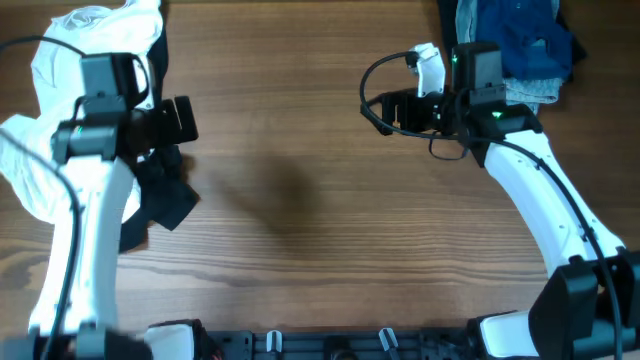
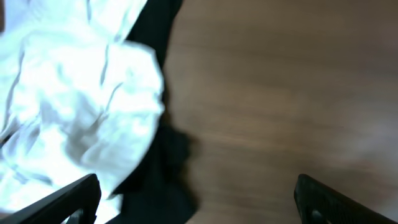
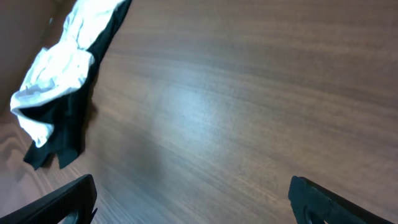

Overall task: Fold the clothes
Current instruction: 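Reach the left gripper to the white and black clothes pile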

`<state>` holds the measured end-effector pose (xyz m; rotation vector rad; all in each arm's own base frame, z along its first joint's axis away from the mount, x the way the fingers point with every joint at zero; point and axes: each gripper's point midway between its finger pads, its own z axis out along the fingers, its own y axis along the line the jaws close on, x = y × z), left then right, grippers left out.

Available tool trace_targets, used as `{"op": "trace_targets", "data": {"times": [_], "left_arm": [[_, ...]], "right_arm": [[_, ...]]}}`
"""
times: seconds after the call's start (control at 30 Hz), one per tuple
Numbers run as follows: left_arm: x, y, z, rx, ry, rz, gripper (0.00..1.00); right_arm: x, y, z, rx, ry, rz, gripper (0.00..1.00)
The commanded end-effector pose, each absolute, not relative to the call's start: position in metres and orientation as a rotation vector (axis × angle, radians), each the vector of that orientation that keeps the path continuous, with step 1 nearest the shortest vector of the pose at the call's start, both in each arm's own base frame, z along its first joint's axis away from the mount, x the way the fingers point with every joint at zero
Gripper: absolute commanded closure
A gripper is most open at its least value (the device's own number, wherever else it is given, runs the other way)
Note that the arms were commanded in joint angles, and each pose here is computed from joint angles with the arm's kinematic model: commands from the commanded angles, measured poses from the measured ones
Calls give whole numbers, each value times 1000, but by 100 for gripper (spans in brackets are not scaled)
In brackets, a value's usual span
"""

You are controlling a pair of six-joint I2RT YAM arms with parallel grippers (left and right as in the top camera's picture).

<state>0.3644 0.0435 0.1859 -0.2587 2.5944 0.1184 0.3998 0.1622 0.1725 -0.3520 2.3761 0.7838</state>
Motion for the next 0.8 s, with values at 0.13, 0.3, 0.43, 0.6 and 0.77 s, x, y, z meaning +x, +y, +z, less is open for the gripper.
{"op": "trace_targets", "data": {"times": [0.13, 0.3, 0.43, 0.6, 0.77], "left_arm": [[368, 73, 117, -452, 2766, 291, 0], [364, 94, 96, -664, 2771, 301, 0], [361, 112, 101, -767, 2724, 325, 0], [348, 129, 102, -790, 2742, 401, 1], [343, 126, 101, -700, 2798, 416, 5]], "right_arm": [[400, 170, 176, -354, 2375, 839, 0], [399, 170, 175, -352, 2380, 839, 0], [399, 170, 175, -353, 2380, 839, 0], [400, 169, 175, -349, 2382, 830, 0], [400, 169, 175, -349, 2381, 830, 0]]}}
